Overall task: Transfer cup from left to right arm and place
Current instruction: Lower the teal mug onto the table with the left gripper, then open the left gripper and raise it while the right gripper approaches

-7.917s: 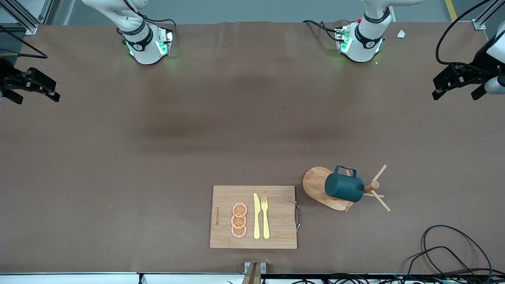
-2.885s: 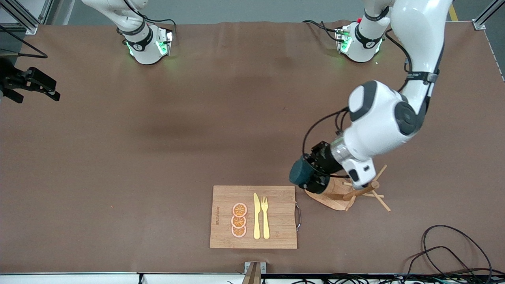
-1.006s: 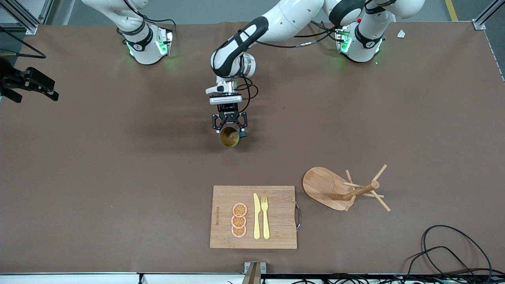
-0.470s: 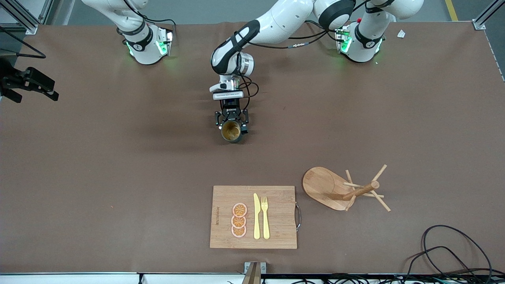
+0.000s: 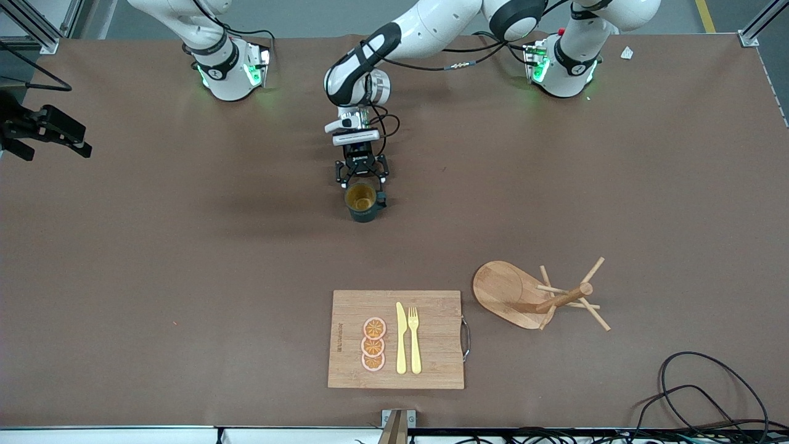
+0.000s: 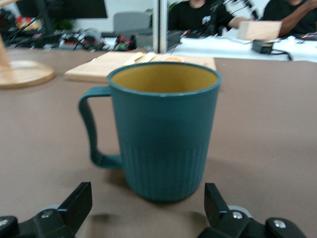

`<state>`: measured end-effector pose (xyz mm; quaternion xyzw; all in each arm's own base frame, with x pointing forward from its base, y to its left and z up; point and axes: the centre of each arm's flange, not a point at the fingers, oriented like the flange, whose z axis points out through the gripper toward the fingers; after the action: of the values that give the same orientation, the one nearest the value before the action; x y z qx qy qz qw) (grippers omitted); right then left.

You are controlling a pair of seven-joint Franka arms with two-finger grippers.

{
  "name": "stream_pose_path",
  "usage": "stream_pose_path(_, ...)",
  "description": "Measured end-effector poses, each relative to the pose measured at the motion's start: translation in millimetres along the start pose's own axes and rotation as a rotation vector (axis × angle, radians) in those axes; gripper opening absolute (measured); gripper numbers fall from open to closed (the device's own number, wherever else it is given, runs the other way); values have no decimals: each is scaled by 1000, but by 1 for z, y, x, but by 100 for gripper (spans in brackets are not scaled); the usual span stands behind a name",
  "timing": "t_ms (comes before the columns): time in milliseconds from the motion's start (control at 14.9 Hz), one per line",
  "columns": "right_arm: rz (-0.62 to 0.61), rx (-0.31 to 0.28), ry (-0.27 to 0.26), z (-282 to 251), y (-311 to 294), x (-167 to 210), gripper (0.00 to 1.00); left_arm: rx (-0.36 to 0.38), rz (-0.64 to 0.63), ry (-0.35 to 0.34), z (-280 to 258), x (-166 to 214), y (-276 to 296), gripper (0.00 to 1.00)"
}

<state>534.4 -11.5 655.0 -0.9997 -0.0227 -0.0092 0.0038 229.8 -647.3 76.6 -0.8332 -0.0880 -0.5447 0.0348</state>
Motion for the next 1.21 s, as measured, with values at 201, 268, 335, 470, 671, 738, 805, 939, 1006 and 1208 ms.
stream_pose_path(201,0,0,-1,0,0,0,100,62,-96,-72,-20,35,14,100)
stream_pose_path(268,-1,0,-3,0,0,0,100,86,-124,-101,-27,57,20,100)
stream_pose_path(335,-3,1,-7,1,-1,-1,100,110,-138,-137,-35,82,26,100)
stream_pose_path(470,-9,1,-11,1,-5,-1,100,139,-141,-205,-50,139,34,100)
stream_pose_path(671,-25,1,-18,2,-16,-1,100,155,-94,-298,-60,225,35,100)
stream_pose_path(738,-11,2,-26,4,-25,-1,100,159,-69,-333,-58,255,31,100)
stream_pose_path(805,19,3,-36,7,-41,-2,100,162,-45,-365,-53,285,26,100)
stream_pose_path(939,49,0,-45,12,-91,-4,100,157,5,-435,-39,344,12,100)
stream_pose_path(1006,49,0,-40,14,-118,-5,100,142,29,-471,-29,373,3,100)
stream_pose_path(1208,33,4,-22,30,-163,-4,100,88,89,-571,13,446,-29,100)
